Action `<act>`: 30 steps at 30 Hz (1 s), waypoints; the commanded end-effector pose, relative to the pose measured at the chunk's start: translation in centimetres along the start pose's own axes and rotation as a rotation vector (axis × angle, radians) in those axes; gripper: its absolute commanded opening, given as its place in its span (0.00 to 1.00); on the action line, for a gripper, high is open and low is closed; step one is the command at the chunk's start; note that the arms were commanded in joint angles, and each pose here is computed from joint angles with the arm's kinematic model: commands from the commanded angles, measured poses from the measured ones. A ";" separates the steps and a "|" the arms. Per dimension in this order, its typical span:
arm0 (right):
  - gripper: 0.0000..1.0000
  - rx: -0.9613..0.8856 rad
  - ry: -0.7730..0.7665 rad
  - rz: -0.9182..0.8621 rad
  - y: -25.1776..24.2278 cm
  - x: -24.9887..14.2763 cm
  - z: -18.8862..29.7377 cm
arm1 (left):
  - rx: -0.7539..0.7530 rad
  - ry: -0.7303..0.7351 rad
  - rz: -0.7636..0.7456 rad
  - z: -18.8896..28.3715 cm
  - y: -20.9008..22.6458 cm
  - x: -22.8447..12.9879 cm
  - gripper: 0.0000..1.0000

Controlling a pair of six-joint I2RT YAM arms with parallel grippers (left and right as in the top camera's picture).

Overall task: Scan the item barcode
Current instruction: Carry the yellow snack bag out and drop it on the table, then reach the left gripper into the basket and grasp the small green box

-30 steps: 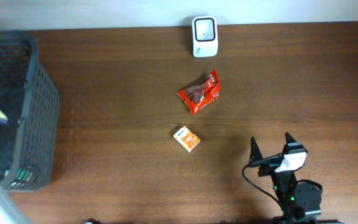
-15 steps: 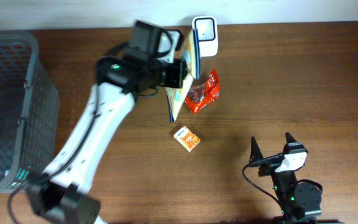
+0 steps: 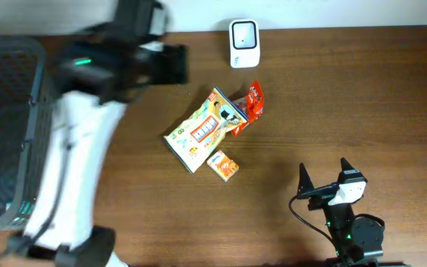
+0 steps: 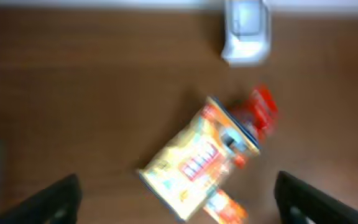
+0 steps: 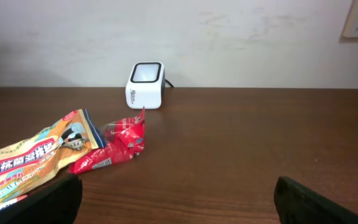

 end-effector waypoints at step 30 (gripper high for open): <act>0.98 -0.001 0.006 -0.004 0.0 -0.3 0.0 | 1.043 0.489 1.483 -8.8 39.1 -21.4 0.99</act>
Point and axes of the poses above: each gripper's point midway between its finger pads, its own z axis back along the fingers, its own y axis along the line the jaws close on, x = y × z, the point moved 10 cm from there along z, back along the fingers, and after that the axes turned 2 degrees about z, right-handed, at the moved point
